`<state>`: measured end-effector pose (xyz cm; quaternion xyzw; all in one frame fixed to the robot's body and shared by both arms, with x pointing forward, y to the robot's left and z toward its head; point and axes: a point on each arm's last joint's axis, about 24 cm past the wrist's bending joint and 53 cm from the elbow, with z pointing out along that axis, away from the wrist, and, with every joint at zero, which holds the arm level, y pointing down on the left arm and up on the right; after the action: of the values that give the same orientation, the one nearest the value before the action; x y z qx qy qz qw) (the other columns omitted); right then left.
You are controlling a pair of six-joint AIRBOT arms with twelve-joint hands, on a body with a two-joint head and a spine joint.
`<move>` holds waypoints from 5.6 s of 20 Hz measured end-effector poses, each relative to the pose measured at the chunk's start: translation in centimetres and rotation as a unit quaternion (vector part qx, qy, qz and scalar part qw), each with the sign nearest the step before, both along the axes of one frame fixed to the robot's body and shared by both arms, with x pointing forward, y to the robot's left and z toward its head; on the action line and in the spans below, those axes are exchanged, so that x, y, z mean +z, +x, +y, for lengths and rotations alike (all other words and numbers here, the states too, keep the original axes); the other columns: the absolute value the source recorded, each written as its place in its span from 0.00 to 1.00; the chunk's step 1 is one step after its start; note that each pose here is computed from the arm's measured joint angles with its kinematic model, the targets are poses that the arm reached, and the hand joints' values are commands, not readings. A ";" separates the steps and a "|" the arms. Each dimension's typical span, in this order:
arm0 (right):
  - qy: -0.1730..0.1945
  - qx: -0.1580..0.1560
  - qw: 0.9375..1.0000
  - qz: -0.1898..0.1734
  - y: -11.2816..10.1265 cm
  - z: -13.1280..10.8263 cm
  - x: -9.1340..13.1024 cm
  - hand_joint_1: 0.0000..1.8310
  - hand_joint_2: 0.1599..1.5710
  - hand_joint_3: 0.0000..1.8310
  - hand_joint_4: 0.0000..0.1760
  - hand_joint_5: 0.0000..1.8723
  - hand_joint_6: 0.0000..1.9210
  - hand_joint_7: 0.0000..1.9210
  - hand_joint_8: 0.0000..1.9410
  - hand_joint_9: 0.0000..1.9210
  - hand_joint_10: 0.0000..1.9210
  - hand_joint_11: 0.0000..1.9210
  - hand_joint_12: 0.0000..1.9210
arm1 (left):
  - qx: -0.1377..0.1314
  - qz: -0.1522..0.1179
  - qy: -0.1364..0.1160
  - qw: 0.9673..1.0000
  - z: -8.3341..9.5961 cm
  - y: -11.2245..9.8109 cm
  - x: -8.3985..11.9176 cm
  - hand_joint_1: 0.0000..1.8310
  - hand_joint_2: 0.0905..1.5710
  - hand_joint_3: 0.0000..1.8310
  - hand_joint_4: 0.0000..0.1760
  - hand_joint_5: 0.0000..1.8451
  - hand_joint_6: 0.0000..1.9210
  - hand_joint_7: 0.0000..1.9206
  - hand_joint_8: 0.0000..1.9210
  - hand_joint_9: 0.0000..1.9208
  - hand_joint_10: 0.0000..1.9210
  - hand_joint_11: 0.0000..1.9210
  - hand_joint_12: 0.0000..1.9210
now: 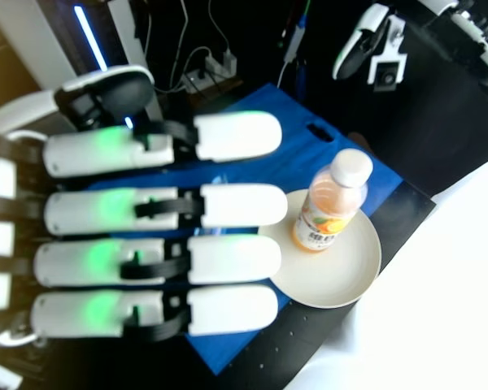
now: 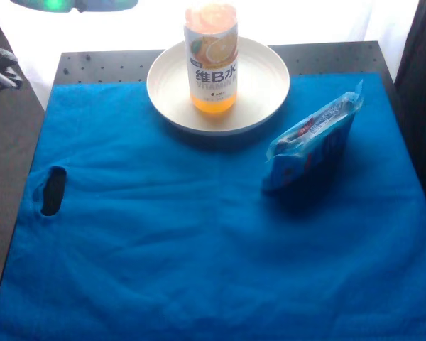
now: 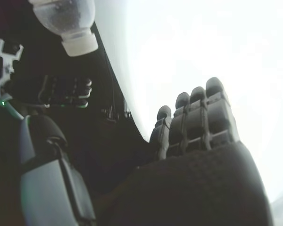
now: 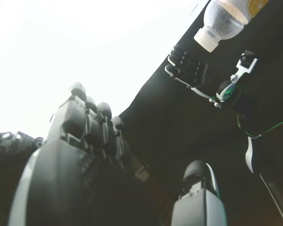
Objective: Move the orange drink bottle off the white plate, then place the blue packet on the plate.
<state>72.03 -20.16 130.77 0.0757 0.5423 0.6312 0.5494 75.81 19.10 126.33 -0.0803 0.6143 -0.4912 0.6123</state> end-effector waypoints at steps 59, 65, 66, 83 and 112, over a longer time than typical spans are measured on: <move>-0.003 0.031 1.000 0.006 -0.1 2.8 -1.1 0.16 0.52 0.00 0.22 0.27 0.01 0.16 0.01 0.10 0.00 0.06 0.03 | -0.043 0.165 -0.106 0.980 -9.1 5.0 -11.7 0.66 0.73 0.00 0.00 0.53 0.54 0.39 0.66 0.38 0.16 0.13 0.64; -0.001 0.034 0.999 0.007 -0.1 3.3 -1.3 0.16 0.53 0.00 0.06 0.28 0.01 0.18 0.01 0.12 0.01 0.08 0.04 | -0.092 0.099 -0.131 0.982 -7.5 2.8 -5.4 0.65 0.72 0.00 0.14 0.52 0.55 0.45 0.59 0.50 0.11 0.25 0.58; -0.001 0.035 0.999 0.008 -0.1 3.4 -1.3 0.16 0.53 0.00 0.07 0.28 0.00 0.18 0.01 0.12 0.01 0.08 0.05 | -0.103 0.095 -0.129 0.982 -7.5 2.2 -4.9 0.66 0.71 0.00 0.14 0.52 0.56 0.46 0.57 0.50 0.08 0.28 0.53; 0.000 0.041 0.999 0.006 -0.3 3.8 -1.4 0.23 0.54 0.00 0.00 0.32 0.00 0.15 0.00 0.10 0.00 0.00 0.22 | -0.185 0.120 -0.094 0.971 -7.4 -4.4 -7.0 0.68 0.68 0.00 0.00 0.50 0.54 0.59 0.41 0.49 0.11 0.18 0.38; 0.002 0.045 0.999 0.008 -0.3 4.4 -1.5 0.26 0.52 0.00 0.00 0.31 0.00 0.15 0.00 0.12 0.00 0.00 0.32 | -0.189 0.184 -0.078 0.962 -7.1 -8.0 -13.7 0.67 0.69 0.00 0.00 0.52 0.48 0.53 0.53 0.57 0.03 0.26 0.56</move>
<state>71.72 -15.80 129.22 0.0569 0.5483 0.6557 0.5159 67.81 12.00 112.61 -0.0990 0.6802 -0.6209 0.3770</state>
